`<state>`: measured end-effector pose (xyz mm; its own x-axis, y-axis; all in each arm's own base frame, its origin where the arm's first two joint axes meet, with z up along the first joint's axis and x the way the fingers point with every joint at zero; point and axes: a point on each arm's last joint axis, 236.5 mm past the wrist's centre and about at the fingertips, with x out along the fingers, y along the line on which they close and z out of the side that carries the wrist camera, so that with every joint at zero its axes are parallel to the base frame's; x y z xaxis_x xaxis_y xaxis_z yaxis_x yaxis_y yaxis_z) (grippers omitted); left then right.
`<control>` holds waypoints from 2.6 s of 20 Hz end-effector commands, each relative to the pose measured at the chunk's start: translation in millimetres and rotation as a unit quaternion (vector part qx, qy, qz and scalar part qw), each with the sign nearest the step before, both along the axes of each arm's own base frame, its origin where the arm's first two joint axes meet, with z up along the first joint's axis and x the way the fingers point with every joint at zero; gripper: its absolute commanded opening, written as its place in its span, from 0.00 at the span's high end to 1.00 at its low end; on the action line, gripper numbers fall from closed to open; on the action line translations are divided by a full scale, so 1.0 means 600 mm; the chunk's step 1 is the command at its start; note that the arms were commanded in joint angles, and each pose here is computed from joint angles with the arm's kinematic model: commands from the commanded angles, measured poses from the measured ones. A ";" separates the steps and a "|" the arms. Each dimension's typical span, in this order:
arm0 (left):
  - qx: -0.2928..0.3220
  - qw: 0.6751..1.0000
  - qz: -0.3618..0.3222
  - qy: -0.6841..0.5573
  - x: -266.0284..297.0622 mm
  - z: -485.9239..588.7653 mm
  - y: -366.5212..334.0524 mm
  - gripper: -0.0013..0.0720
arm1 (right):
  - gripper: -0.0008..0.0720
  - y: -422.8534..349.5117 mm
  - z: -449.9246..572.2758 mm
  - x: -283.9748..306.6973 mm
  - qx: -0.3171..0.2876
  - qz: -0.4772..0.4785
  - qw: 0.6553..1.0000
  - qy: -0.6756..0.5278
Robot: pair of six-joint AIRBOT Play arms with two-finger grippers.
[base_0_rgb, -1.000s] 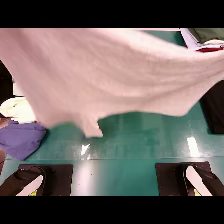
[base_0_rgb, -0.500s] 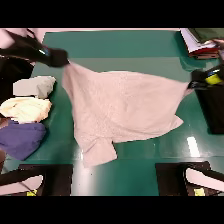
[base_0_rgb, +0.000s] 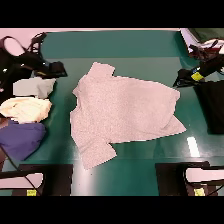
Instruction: Fold the shirts.
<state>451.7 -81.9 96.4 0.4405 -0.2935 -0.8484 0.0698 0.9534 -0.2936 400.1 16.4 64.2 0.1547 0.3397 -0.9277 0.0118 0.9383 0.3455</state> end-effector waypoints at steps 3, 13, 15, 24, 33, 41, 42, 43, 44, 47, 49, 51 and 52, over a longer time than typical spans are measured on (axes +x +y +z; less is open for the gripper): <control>-0.008 0.996 0.015 0.088 -0.177 -0.086 0.020 0.23 | 0.63 0.032 0.036 -0.064 0.052 0.021 0.998 -0.031; -0.150 0.966 0.059 0.203 -0.360 -0.265 -0.069 0.24 | 0.67 0.049 0.037 -0.118 0.054 0.011 0.997 -0.056; -0.160 0.961 0.064 0.214 -0.374 -0.280 -0.075 0.24 | 0.67 0.049 0.037 -0.118 0.054 0.011 0.997 -0.056; -0.180 0.964 0.084 0.180 -0.349 -0.284 -0.079 0.93 | 0.68 0.052 0.036 -0.125 0.058 0.013 0.997 -0.048; -0.154 0.981 0.028 0.112 -0.301 -0.199 -0.073 0.95 | 0.57 -0.109 -0.169 -0.300 0.079 -0.217 0.965 0.121; -0.155 0.981 0.028 0.112 -0.301 -0.198 -0.074 0.95 | 0.55 -0.099 -0.268 -0.321 0.159 -0.327 0.920 0.144; -0.157 0.981 0.028 0.112 -0.300 -0.197 -0.075 0.95 | 0.55 -0.095 -0.269 -0.300 0.162 -0.327 0.922 0.128; -0.158 0.981 0.028 0.112 -0.300 -0.197 -0.075 0.95 | 0.57 -0.091 -0.270 -0.280 0.160 -0.326 0.925 0.112; -0.158 0.981 0.028 0.112 -0.300 -0.197 -0.075 0.95 | 0.58 -0.086 -0.272 -0.264 0.157 -0.324 0.928 0.099; -0.163 0.980 0.029 0.107 -0.295 -0.189 -0.078 0.95 | 0.97 -0.062 -0.272 -0.239 0.135 -0.284 0.946 0.079; -0.164 0.983 0.017 0.087 -0.276 -0.155 -0.081 0.95 | 0.97 -0.047 -0.235 -0.214 0.126 -0.228 0.964 0.049; -0.165 0.986 -0.002 0.029 -0.245 -0.072 -0.084 0.96 | 0.97 -0.046 -0.147 -0.170 0.109 -0.183 0.977 -0.022; -0.165 0.986 -0.012 -0.021 -0.226 -0.007 -0.085 0.95 | 0.97 -0.047 -0.084 -0.146 0.095 -0.161 0.980 -0.072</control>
<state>298.4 -130.6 31.7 0.3664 -0.5516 -0.7494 0.0112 0.8079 -0.5892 286.6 -24.2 -50.7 0.3164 0.4284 -0.8464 0.4060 0.7452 0.5290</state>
